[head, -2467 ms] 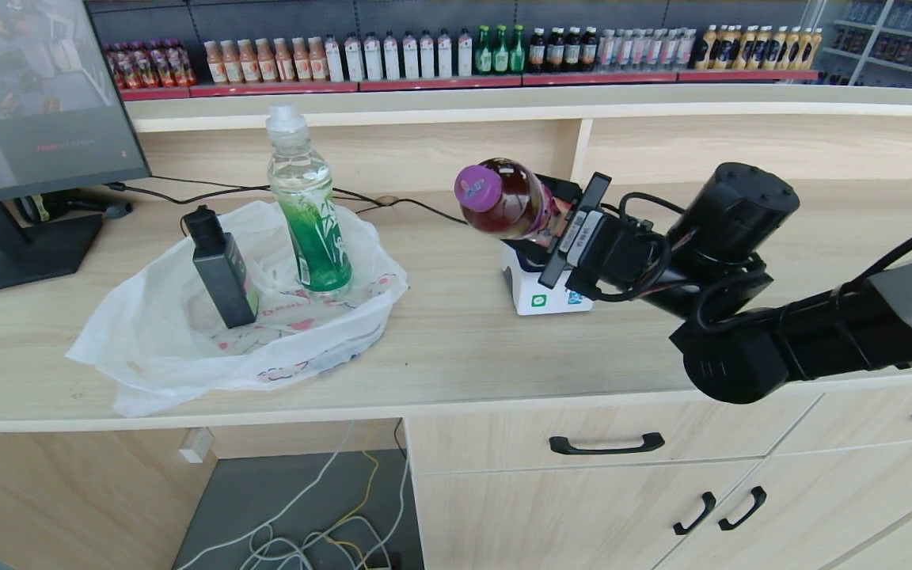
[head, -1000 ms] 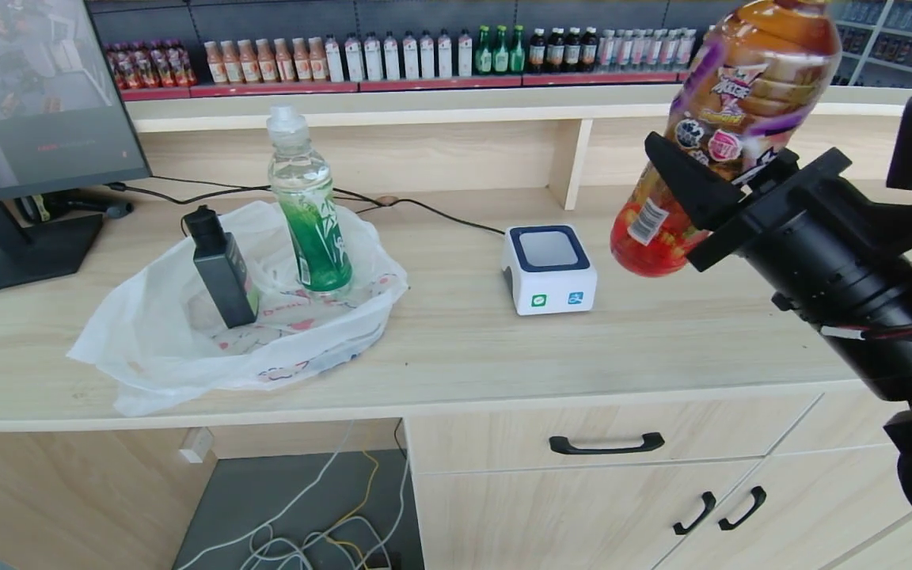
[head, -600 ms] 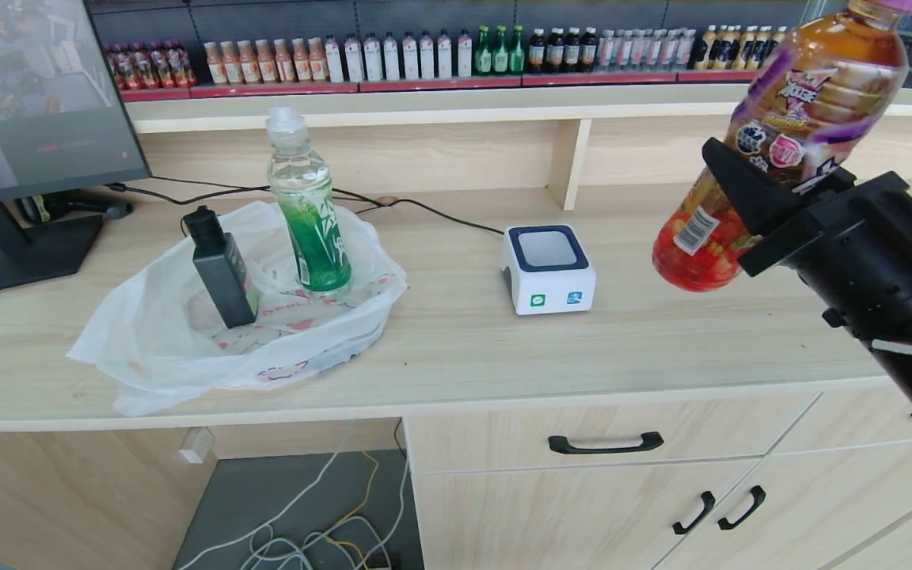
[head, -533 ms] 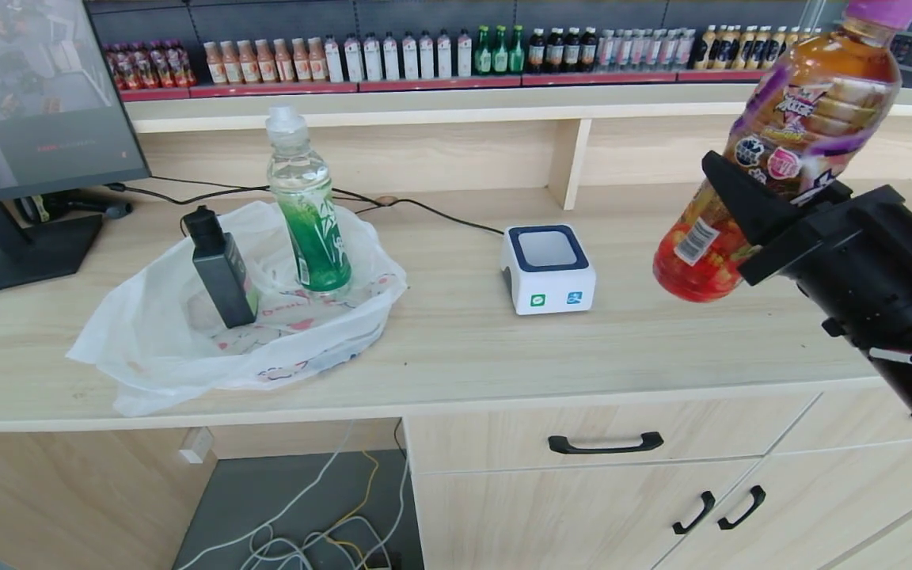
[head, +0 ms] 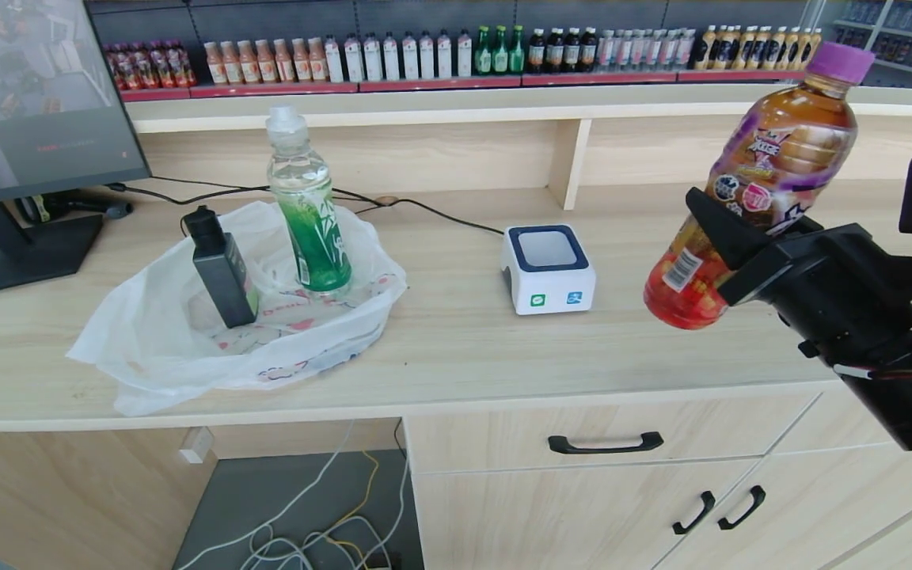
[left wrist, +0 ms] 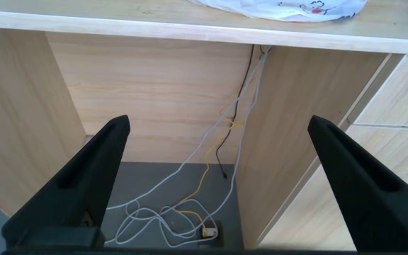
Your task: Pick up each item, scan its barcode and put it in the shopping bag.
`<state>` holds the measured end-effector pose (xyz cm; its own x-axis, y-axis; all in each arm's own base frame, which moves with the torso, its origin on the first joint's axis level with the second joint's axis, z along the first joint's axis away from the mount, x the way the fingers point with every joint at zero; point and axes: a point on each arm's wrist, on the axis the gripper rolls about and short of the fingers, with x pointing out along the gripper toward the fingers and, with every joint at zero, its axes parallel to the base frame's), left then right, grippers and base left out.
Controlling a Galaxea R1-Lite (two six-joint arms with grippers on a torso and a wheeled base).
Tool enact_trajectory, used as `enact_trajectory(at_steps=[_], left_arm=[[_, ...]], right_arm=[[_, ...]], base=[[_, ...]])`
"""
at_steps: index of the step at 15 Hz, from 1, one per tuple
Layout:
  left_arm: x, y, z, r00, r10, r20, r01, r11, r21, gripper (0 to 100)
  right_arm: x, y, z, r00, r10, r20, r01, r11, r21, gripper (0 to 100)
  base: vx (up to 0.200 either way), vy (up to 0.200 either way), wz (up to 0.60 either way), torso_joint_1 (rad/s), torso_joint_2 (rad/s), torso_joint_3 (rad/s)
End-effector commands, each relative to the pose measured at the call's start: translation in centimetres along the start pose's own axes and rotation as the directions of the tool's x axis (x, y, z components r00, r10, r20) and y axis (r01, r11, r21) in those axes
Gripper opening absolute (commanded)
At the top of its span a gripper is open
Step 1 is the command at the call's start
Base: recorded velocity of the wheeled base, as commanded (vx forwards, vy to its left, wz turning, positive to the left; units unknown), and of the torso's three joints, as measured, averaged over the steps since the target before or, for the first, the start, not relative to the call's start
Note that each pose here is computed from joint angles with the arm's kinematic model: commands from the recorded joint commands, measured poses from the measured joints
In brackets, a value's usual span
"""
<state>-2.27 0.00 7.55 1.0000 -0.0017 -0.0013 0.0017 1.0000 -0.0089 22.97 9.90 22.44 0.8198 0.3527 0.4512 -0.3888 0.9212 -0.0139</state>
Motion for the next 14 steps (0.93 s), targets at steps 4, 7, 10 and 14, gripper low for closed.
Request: enact_trajectory(at_steps=[4, 7, 10, 14], left_arm=[[0.0, 0.0, 0.0, 1.0, 0.0, 0.0, 0.0, 1.0, 0.0, 100], [0.0, 0.0, 0.0, 1.0, 0.0, 0.0, 0.0, 1.0, -0.002, 100], [0.0, 0.0, 0.0, 1.0, 0.0, 0.0, 0.0, 1.0, -0.002, 100], [0.0, 0.0, 0.0, 1.0, 0.0, 0.0, 0.0, 1.0, 0.0, 100]], right_arm=[[0.93, -0.19, -1.47, 1.0, -0.006, -0.031, 0.007, 1.0, 0.023, 0], [0.81, -0.22, -1.52, 0.999, -0.006, -0.036, 0.007, 1.0, 0.024, 0], [0.78, -0.26, -1.37, 0.999, -0.008, -0.031, 0.008, 1.0, 0.023, 0], [1.12, -0.27, -1.23, 1.0, -0.008, -0.019, 0.008, 1.0, 0.023, 0]], base=[[0.0, 0.1, 0.0, 0.0, 0.0, 0.002], [0.0, 0.2, 0.0, 0.006, 0.0, 0.001], [0.0, 0.2, 0.0, 0.001, 0.0, 0.004], [0.0, 0.2, 0.0, 0.001, 0.0, 0.001]])
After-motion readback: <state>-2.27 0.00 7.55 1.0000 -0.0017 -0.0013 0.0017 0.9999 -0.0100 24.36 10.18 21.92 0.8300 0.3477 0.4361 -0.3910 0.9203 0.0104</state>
